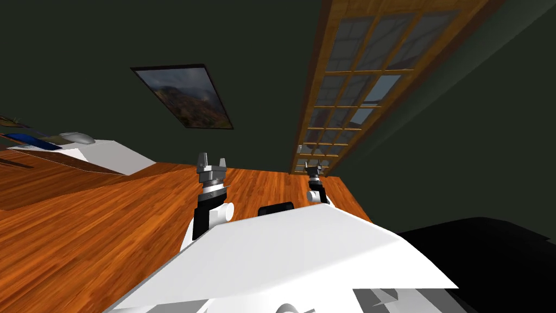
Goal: Pull the door open
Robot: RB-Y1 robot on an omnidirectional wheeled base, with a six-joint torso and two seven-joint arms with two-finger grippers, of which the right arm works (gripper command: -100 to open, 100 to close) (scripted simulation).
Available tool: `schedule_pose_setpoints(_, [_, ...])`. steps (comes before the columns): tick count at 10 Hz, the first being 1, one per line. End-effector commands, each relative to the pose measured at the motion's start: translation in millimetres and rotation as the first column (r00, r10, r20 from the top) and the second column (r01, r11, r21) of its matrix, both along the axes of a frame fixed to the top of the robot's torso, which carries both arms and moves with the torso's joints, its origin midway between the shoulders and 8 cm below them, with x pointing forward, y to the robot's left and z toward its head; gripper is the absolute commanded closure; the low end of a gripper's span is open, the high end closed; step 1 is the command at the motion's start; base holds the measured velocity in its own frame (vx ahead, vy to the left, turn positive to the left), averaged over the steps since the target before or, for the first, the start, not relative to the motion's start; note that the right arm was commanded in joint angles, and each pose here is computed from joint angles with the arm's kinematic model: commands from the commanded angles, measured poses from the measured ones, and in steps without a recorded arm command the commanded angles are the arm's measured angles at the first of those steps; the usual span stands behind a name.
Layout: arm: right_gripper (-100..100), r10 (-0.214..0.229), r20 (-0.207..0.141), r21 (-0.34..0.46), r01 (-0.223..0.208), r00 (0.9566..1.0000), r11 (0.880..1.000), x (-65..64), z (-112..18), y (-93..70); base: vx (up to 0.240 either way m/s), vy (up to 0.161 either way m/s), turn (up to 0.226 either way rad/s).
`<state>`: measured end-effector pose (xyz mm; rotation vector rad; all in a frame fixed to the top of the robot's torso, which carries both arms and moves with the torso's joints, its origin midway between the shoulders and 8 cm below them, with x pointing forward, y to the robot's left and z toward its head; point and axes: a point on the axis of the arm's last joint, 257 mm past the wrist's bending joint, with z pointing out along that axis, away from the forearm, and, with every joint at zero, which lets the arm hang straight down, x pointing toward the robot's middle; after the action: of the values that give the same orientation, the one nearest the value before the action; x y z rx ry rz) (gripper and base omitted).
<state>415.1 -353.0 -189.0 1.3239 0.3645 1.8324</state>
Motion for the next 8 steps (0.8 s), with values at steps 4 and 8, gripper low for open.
schedule_pose_setpoints(4, [-100,-0.008,-0.032,0.165,0.013,0.9995,0.986,-1.6,-42.0,-29.0,0.085,-0.064,0.19])
schedule_pose_setpoints(8, [-100,-0.023,-0.048,0.263,0.034,0.9986,0.964,-5.7,-67.4,-49.0,0.055,-0.051,0.143])
